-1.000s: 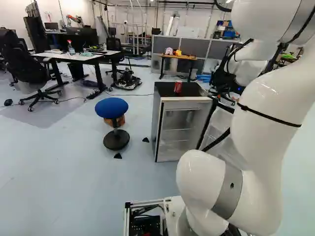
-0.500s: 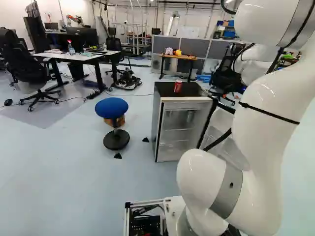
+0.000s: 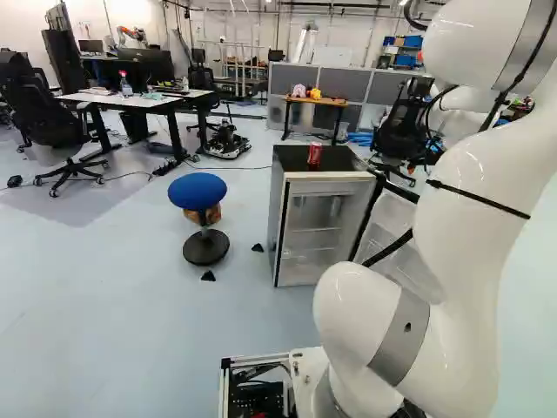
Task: Grab a drink from the fridge
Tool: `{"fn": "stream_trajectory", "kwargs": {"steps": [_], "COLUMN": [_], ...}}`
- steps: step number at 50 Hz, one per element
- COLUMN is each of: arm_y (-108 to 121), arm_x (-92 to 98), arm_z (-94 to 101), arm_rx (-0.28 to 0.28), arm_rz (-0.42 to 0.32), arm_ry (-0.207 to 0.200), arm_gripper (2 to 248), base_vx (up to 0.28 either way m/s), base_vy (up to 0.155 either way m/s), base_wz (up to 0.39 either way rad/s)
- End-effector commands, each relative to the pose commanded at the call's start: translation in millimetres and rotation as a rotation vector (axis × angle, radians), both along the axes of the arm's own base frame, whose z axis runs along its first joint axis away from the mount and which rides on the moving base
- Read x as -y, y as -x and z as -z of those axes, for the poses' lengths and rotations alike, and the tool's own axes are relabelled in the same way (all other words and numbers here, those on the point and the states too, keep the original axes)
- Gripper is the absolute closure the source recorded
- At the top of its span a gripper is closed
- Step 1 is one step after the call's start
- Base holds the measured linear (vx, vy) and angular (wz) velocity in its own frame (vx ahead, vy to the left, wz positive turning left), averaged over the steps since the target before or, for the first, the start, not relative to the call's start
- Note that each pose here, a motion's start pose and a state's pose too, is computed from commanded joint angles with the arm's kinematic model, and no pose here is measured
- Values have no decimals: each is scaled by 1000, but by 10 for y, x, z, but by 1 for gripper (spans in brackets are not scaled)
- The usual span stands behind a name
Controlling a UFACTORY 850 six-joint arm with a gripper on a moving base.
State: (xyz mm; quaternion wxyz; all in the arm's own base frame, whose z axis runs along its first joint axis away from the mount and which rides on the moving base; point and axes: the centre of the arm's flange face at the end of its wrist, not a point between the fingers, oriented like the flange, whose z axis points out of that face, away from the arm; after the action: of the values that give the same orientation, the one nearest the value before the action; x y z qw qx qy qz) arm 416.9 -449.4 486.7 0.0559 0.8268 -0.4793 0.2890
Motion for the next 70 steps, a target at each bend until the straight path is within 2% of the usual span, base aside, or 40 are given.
{"fn": "stream_trajectory", "kwargs": {"steps": [24, 47, 62, 70], "arm_y": [157, 212, 180, 120], "arm_x": [354, 684, 888, 1005], "arm_z": [64, 124, 165, 263], "arm_rx": [-47, -86, -110, -129], "arm_rz": [39, 59, 60, 55], "arm_ry": [-82, -160, -212, -247], "arm_gripper": [3, 3, 3, 3], "base_vx": [0, 0, 0, 0], "base_vy": [0, 0, 0, 0], "base_wz": [0, 0, 0, 0]}}
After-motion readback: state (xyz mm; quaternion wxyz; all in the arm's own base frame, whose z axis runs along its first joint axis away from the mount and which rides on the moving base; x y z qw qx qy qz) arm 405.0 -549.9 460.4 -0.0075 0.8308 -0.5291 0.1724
